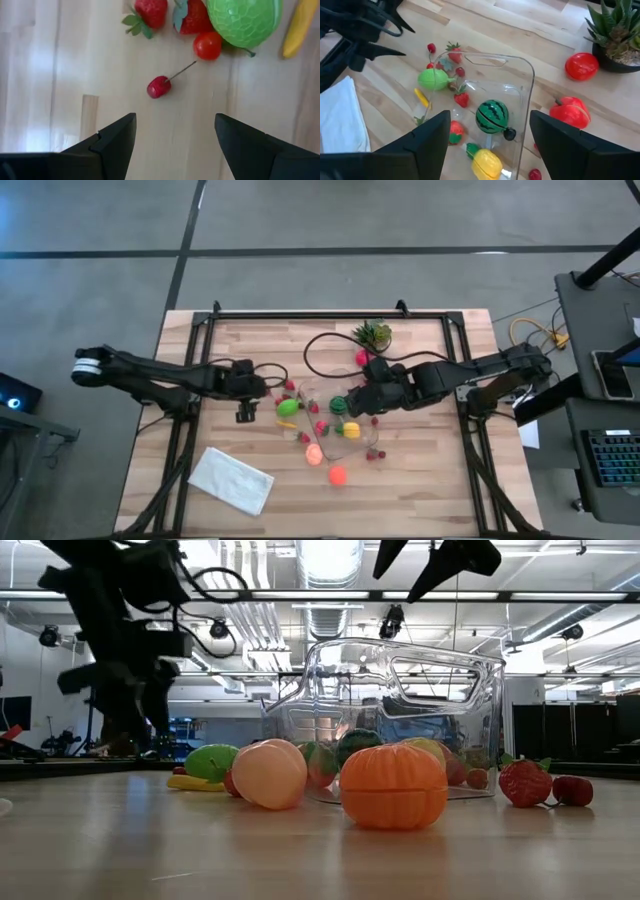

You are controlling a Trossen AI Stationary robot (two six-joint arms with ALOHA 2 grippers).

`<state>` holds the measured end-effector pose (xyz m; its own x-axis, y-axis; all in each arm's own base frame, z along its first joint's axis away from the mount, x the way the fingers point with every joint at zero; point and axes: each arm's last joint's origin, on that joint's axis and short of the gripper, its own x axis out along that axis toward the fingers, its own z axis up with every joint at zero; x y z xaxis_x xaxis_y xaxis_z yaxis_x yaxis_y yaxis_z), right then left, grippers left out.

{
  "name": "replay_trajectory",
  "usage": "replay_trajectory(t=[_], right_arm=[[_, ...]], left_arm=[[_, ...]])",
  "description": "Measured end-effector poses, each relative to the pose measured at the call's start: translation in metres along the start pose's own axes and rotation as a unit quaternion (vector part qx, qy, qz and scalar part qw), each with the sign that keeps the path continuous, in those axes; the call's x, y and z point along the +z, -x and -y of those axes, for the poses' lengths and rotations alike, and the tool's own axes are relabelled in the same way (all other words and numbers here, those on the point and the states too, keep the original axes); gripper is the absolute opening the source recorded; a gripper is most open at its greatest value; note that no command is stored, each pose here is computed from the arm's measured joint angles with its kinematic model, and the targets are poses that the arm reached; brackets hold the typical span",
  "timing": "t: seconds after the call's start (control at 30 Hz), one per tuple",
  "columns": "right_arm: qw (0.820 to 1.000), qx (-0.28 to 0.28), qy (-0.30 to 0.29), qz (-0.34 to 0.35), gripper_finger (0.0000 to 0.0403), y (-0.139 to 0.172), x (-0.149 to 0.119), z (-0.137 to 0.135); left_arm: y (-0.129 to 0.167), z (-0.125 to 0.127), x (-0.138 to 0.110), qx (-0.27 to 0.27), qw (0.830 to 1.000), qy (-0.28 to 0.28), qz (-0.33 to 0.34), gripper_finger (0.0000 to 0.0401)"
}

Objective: Pick and placing Produce into tupperware
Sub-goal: Put the red cherry into the transparent bin

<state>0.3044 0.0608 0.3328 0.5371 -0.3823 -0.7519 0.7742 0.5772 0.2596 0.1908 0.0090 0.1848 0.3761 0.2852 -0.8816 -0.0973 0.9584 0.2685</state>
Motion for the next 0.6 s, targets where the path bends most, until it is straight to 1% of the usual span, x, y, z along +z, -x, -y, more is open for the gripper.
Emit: replay_trajectory(t=[0.23, 0.4, 0.6], right_arm=[[1.0, -0.003, 0.008, -0.002, 0.0264, -0.001, -0.001, 0.001], [1.0, -0.007, 0.016, -0.004, 0.0262, -0.003, -0.003, 0.002], [1.0, -0.015, 0.025, -0.008, 0.0269, -0.008, -0.007, 0.004]], left_arm=[[-0.021, 0.005, 0.011, 0.002, 0.999, -0.044, 0.008, 0.0255], [-0.032, 0.004, 0.012, 0.002, 0.999, -0.036, -0.009, 0.0255], [-0.039, -0.005, 0.01, -0.024, 0.999, -0.014, -0.023, 0.0255]])
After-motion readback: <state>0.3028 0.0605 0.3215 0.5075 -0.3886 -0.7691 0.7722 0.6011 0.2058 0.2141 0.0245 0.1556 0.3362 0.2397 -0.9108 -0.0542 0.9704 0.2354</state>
